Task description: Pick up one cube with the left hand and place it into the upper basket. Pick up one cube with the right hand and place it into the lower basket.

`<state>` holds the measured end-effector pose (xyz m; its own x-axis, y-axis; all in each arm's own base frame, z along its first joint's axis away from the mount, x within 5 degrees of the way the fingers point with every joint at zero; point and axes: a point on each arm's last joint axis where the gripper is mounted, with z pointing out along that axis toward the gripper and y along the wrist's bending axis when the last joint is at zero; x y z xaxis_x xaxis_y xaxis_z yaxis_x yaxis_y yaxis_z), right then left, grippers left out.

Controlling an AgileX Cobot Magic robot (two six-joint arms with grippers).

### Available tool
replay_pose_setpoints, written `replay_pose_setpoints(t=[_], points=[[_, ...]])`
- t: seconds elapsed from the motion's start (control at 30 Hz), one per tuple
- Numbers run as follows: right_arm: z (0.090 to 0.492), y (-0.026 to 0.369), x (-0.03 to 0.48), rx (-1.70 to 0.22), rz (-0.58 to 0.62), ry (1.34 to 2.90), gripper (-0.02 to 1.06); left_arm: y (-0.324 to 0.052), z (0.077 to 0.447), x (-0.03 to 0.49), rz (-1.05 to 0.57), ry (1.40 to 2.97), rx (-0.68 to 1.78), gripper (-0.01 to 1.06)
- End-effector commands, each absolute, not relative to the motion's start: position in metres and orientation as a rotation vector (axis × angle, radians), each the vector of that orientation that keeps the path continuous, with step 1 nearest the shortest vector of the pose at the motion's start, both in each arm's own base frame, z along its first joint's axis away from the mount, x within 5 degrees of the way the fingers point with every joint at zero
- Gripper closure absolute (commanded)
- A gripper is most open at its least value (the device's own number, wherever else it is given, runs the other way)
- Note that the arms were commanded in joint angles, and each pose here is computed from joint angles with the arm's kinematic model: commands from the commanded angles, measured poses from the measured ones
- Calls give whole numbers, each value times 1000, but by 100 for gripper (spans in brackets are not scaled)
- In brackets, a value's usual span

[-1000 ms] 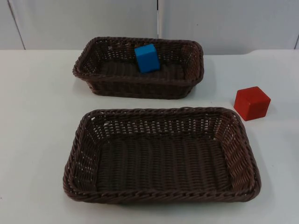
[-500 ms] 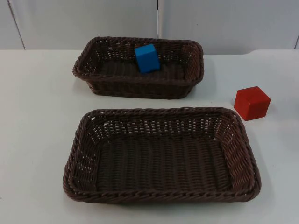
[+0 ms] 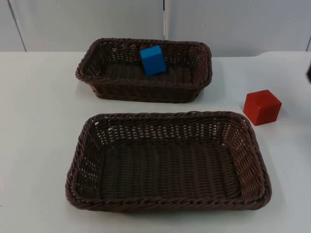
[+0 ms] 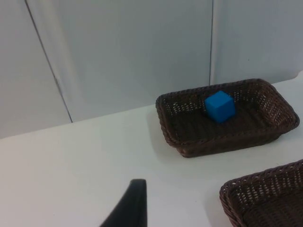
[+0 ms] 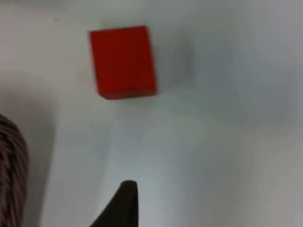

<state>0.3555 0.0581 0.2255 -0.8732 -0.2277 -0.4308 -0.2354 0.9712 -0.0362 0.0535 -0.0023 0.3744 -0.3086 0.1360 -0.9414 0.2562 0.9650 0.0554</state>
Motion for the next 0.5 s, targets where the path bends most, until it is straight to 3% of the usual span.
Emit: replay_pose_setpoints(t=[0.0,0.17,0.47], points=[[221,70,364,-377,32,2644,1,-2,374,54,-122,1881,285,7],[189,100,386,-440,58,2616,1,-2,373,53,-119,1887,284,7],[143,108,411,-321,103,2540,1,-2,373,53,-121,1889,284,7]])
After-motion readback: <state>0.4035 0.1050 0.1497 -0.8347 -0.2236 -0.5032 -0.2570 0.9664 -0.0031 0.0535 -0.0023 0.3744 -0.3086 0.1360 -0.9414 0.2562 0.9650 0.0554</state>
